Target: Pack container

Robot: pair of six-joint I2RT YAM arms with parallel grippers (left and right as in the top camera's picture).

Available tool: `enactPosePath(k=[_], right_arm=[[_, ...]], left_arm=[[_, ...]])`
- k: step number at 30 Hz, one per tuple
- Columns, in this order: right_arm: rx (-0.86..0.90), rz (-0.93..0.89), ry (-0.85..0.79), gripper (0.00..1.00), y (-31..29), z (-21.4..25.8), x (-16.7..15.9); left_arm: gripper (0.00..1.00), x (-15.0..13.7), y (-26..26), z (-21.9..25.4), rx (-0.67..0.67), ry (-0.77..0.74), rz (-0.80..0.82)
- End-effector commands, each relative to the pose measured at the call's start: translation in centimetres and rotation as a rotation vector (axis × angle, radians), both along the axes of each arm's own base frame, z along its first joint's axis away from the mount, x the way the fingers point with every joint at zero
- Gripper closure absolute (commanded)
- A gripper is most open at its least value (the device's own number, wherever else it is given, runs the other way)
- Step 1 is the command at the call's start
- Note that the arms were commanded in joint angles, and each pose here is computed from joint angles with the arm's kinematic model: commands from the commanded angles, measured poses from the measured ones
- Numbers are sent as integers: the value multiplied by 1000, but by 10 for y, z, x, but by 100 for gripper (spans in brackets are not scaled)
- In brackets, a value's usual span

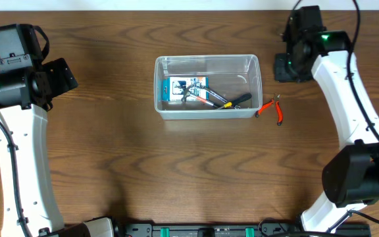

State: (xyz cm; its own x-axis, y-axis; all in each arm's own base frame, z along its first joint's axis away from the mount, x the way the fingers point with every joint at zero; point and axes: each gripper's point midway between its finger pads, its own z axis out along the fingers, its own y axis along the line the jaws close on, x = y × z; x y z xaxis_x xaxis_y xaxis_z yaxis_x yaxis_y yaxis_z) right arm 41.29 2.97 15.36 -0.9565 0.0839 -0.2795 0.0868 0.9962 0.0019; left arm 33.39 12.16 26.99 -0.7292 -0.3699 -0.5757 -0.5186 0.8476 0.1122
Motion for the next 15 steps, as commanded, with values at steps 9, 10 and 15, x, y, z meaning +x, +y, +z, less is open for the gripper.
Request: enactPosePath(k=[9,10,15], right_arm=[[149,-184,88,52,8,-38,-15],[148,-184,86,50,10,-44,-15],[150,-231,120,46,16,-68,-24]], left_arm=[[2,-1,4,1,20,8,-1],[2,-1,4,1,20,8,-1],[2,-1,4,1,20,8,-1]])
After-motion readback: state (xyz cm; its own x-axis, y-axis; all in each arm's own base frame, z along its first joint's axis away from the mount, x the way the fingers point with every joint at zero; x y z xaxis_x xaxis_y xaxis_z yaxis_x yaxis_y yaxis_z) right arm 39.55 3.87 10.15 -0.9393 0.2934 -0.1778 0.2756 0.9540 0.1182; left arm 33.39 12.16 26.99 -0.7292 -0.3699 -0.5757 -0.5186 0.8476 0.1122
